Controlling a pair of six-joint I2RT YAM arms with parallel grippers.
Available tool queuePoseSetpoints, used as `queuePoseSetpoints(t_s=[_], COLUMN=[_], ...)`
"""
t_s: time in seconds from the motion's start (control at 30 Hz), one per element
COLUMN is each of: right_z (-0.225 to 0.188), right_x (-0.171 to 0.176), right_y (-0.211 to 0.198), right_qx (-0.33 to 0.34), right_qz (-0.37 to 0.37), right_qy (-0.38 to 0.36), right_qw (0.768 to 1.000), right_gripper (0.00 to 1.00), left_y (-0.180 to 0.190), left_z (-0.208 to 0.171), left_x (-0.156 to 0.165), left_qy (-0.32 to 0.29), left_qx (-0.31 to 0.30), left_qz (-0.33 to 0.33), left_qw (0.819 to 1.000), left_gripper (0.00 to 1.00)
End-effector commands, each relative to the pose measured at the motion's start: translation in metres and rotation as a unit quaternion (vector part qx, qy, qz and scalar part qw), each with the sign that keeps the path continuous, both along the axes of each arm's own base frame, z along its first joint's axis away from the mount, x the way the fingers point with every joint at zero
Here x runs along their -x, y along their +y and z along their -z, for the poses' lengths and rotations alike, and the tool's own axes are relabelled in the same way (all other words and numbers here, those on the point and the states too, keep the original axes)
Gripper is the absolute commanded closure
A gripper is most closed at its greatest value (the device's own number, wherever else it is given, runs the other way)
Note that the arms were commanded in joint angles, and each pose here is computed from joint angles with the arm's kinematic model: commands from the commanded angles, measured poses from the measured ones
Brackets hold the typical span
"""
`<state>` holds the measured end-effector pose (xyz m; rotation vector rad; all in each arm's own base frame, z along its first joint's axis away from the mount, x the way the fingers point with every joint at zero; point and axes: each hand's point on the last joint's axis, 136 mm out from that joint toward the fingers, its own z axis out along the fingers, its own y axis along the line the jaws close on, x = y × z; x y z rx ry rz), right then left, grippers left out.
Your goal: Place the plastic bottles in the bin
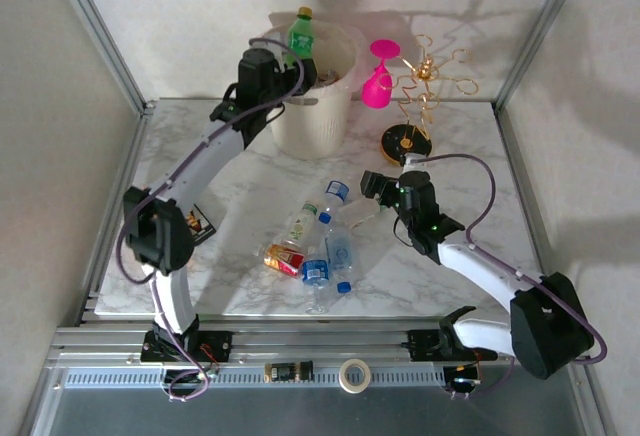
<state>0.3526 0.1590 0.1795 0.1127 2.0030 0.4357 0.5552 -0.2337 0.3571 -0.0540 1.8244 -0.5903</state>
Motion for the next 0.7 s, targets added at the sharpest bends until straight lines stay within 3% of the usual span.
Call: queuePoseSetpoints(t_s=[0.0,0.23,0.57,0.67], right_z=[0.005,0.005,0.005,0.007], right_x=[0.004,0.005,0.004,0.003], right_y=[-0.011,-0.014,-0.011,-0.010], right_qx=[0.017,0.021,0.017,0.009], right_qz=[0.017,0.022,0.019,0.020], right_qy=[0.003,0.007,0.009,0.010], right_qw=[1.000,1.000,1.000,1.000], right_gripper=[0.01,0.01,0.01,0.01], left_y=[0.011,0.001,-0.007,-0.011], left_z=[0.008,0.035,0.017,-0.003], left_x=[-0.024,-0.052,-0.044,-0.032], left_qy=[0.024,0.053,0.042,0.025], left_qx=[-0.029,-0.043,-0.024,-0.019], left_qz=[-0.027,-0.027,-0.003,0.008], left_qw=[0.999,0.997,0.999,0.999], left_gripper=[0.49,0.44,0.01,0.00])
